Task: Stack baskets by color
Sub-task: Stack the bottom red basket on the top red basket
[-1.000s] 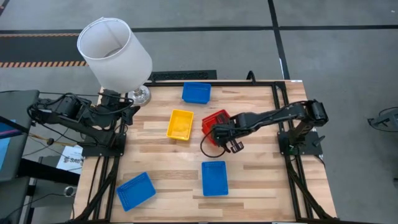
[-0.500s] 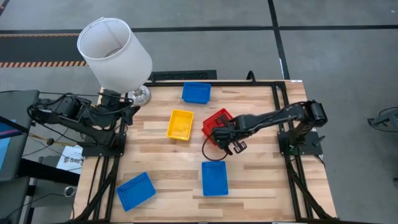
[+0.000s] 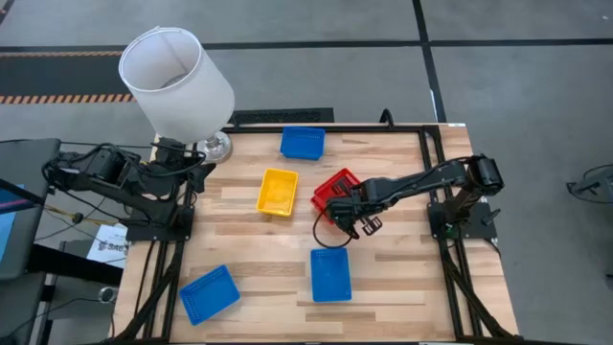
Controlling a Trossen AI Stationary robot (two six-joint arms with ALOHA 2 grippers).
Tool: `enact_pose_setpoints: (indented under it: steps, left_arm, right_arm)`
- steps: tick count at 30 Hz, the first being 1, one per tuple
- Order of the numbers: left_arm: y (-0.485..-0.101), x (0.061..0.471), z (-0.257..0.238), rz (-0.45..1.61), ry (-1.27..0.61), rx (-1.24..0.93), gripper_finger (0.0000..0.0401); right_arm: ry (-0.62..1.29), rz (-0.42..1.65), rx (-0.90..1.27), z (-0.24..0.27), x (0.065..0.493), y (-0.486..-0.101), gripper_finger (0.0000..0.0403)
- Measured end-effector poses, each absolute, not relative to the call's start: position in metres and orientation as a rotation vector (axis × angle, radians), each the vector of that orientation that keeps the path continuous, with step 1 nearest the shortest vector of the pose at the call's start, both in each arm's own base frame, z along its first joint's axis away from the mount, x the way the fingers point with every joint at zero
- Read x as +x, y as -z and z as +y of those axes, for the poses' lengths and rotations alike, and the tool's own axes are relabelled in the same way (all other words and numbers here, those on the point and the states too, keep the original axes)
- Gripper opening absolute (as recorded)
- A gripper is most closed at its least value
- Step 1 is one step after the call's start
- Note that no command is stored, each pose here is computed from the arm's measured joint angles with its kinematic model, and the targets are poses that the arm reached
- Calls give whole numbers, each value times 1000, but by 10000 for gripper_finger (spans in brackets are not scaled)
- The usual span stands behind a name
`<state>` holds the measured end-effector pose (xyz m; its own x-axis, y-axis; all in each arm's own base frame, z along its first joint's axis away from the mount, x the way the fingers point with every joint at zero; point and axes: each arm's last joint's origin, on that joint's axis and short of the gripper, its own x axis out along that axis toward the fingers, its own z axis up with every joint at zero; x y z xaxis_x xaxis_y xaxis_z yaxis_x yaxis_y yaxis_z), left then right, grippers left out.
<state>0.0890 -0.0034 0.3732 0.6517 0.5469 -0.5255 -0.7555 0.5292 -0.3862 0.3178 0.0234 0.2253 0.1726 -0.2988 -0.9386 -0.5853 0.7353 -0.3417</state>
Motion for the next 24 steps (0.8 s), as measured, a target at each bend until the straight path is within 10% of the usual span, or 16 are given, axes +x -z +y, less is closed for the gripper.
enact_pose_setpoints:
  steps: [24]
  left_arm:
    - [-373, 89, -3, 364, -799, -633, 238]
  right_arm:
    - [-277, 1460, -737, 23, 326, -207, 28]
